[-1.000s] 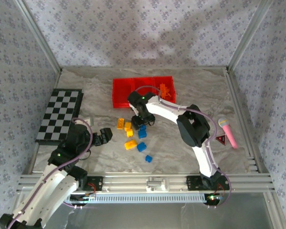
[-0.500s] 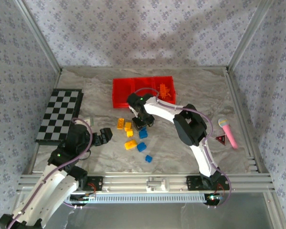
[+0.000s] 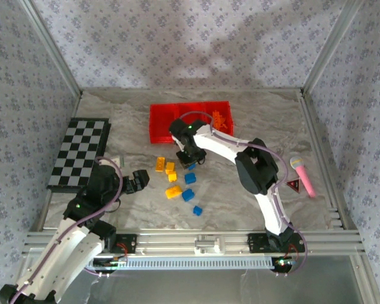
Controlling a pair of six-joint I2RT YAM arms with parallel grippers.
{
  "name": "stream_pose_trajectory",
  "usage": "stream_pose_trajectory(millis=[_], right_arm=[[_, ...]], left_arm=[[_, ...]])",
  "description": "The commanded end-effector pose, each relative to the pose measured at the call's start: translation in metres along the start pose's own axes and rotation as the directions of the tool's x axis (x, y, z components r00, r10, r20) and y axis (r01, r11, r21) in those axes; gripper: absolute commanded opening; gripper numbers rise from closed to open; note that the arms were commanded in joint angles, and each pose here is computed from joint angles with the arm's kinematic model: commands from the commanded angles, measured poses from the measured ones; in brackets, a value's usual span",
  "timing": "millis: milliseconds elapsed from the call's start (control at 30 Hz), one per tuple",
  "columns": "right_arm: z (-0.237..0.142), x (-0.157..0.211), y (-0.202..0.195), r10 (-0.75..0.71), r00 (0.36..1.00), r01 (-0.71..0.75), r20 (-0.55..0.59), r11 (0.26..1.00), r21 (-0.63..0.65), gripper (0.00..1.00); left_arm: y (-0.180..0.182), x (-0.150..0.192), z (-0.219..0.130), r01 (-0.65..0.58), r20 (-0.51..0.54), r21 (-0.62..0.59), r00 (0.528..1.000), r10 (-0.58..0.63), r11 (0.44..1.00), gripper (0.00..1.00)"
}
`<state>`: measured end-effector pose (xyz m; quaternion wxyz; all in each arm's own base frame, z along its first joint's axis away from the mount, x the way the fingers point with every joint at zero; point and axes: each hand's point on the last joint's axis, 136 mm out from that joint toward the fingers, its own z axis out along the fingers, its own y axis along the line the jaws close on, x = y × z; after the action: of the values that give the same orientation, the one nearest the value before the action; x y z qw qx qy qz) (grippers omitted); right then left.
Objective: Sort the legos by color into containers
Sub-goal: Pick up the lego from the center of the table, then place the lego in the container.
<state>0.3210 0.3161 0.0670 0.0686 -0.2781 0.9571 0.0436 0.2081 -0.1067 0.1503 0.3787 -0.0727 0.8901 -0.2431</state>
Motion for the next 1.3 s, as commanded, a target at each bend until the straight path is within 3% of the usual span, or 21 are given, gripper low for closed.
stream_pose_trajectory(millis=[0,267,467,900,1000,1167,1267], right_arm=[[-0.055,-0.026,-0.012,0.034,0.991,-0.031,0.131,0.999,-0.027,0.27],[-0.105,-0.087,-0.052,0.163,0.945,-0.128,0.284,0.982,-0.138,0.23],[-0.115,-0.127,-0.071,0.182,0.922,-0.133,0.343,0.978,-0.162,0.23],[-0.040,-0.157,-0.111,0.251,0.916,-0.192,0.312,0.959,-0.208,0.24],[-0.032,-0.159,-0.113,0.266,0.914,-0.204,0.307,0.954,-0.219,0.34],[-0.038,-0.160,-0.113,0.271,0.910,-0.207,0.314,0.953,-0.223,0.69],[-0.050,-0.158,-0.114,0.267,0.907,-0.209,0.326,0.957,-0.202,0.82]], left_arm=[[-0.005,-0.004,-0.005,-0.005,0.013,0.016,1.000,0.005,1.000,1.00],[-0.005,-0.004,-0.006,0.001,0.020,0.020,1.000,-0.001,1.000,1.00],[-0.006,-0.007,-0.009,0.001,0.021,0.017,1.000,-0.001,1.000,1.00],[-0.004,-0.009,-0.015,0.012,0.034,0.004,0.999,-0.012,1.000,1.00],[-0.004,-0.010,-0.017,0.017,0.044,0.005,0.999,-0.017,1.000,1.00],[-0.003,-0.010,-0.019,0.018,0.039,-0.002,0.999,-0.018,1.000,1.00],[-0.002,-0.010,-0.019,0.021,0.043,-0.008,0.999,-0.021,1.000,1.00]])
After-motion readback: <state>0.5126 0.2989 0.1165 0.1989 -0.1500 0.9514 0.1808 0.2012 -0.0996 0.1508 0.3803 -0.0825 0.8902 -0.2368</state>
